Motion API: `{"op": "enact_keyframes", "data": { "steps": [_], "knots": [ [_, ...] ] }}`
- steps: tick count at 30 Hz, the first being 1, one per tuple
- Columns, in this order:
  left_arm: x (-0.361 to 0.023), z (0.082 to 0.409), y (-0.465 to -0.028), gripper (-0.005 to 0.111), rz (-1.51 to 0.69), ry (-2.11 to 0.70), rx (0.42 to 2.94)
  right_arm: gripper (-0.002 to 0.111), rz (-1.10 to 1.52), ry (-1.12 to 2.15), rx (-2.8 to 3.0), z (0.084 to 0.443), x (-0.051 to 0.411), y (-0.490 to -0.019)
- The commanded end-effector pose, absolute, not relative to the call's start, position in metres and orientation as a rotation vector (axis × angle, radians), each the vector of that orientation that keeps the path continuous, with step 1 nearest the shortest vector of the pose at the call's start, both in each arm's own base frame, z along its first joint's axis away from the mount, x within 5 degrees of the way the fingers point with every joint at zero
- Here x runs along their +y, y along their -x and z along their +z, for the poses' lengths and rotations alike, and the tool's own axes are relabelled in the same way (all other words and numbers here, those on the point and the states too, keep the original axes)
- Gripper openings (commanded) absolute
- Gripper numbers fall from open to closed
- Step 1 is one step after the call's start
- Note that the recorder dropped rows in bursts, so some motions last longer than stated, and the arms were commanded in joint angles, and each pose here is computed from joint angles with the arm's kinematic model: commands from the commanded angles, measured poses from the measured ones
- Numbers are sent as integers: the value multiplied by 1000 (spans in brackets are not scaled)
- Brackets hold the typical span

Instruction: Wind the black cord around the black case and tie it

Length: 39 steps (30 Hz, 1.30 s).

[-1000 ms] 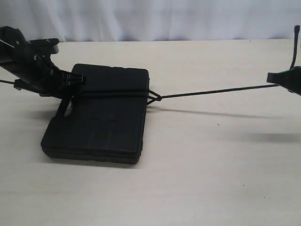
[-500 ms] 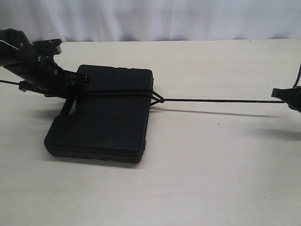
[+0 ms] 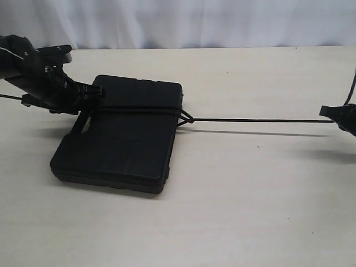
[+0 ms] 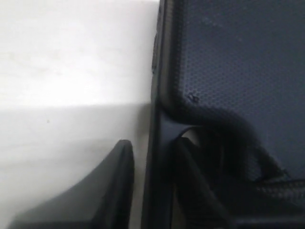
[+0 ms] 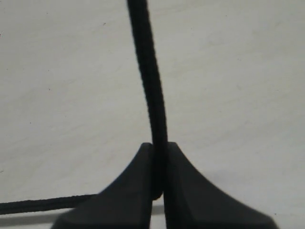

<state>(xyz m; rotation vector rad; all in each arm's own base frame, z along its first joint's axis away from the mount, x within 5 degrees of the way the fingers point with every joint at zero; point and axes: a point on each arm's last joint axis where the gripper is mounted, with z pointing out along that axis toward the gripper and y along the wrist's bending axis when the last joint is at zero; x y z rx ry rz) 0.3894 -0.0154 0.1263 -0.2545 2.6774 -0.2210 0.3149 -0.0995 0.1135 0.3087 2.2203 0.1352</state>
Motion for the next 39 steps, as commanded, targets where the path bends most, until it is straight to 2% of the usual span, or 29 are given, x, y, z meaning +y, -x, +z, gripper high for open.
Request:
{"op": "enact_keyframes", "data": {
  "steps": [1, 14, 19, 21, 28, 31, 32, 34, 36, 37, 39],
  "knots": [
    [-2, 130, -399, 42, -147, 216, 2603, 4, 96, -396, 2210, 115, -113, -313],
    [-2, 188, -414, 43, -153, 166, 2486, 4, 150, -460, 2107, 134, -118, -327],
    [2, 191, -411, 43, -40, 25, 2510, 4, 209, -439, 2034, 154, -120, -344],
    [7, 190, -409, 43, 67, -98, 2528, 4, 175, -444, 2039, 165, -120, -358],
    [8, 191, -410, 43, 71, -95, 2517, 4, 16, -381, 2045, 208, -106, -415],
    [8, 191, -411, 43, 71, -95, 2506, 5, 42, -444, 2050, 206, -102, -420],
    [8, 191, -411, 43, 71, -95, 2506, 9, 19, -474, 2074, 204, -104, -419],
    [8, 190, -409, 43, 66, -89, 2533, 27, -88, -521, 2158, 201, -107, -411],
    [8, 187, -405, 43, 66, -90, 2583, 53, -218, -528, 2225, 211, -113, -400],
    [8, 186, -403, 38, 62, -86, 2614, 61, -261, -561, 2251, 221, -115, -391],
    [8, 184, -400, 27, 46, -71, 2656, 62, -290, -513, 2304, 236, -112, -380]
  ]
}}
